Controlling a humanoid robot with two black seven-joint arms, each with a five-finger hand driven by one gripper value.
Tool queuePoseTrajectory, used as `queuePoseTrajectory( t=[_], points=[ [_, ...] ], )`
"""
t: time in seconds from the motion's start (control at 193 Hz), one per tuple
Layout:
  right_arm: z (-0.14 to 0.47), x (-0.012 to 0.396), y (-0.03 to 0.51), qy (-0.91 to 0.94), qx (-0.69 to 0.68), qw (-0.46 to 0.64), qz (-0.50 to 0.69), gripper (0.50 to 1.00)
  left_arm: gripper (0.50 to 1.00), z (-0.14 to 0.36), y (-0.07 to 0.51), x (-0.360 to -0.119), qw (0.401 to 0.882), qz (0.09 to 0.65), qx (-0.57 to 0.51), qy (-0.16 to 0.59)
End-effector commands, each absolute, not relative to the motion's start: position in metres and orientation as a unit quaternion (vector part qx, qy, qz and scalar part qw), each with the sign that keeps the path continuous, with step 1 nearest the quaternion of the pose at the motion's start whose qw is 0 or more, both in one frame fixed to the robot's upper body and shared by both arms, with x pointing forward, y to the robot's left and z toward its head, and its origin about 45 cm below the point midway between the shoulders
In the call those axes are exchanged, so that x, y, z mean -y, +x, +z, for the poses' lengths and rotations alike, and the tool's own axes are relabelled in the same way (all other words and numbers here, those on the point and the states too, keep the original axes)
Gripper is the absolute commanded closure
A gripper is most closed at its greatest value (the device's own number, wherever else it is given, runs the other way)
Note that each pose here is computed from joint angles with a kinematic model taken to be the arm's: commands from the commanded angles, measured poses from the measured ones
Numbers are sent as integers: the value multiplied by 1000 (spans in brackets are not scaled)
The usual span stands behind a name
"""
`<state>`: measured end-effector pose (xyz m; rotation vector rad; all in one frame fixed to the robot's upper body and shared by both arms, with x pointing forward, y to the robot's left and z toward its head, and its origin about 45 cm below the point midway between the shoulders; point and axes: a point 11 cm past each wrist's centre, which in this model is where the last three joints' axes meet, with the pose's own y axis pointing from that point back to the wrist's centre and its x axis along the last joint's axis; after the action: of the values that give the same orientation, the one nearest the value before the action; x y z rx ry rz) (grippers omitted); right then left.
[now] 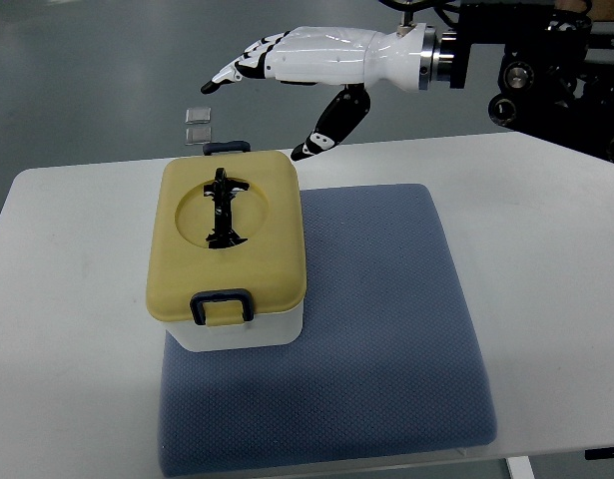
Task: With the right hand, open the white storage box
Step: 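Reach the right hand over the yellow lid toward its black handle, then close the right hand fingers around the black lid handle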
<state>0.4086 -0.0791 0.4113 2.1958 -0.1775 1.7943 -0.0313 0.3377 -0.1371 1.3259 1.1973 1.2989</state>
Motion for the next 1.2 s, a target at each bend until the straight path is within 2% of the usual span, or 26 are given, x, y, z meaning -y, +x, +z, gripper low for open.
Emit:
queuePoseTrajectory(
  t=[0.0, 0.249, 0.56, 1.197],
  points=[
    [411, 63, 404, 747, 39, 151, 647, 615, 500, -137, -31, -338, 450, 525, -484, 536],
    [402, 34, 393, 706, -8, 147, 693, 668, 500, -137, -31, -338, 450, 525, -484, 536],
    [377, 16, 385, 666, -40, 135, 732, 668, 500, -137, -31, -338, 450, 525, -484, 536],
    [353, 19, 395, 613, -68, 163, 770, 671, 500, -137, -31, -338, 450, 525, -484, 536]
  ],
)
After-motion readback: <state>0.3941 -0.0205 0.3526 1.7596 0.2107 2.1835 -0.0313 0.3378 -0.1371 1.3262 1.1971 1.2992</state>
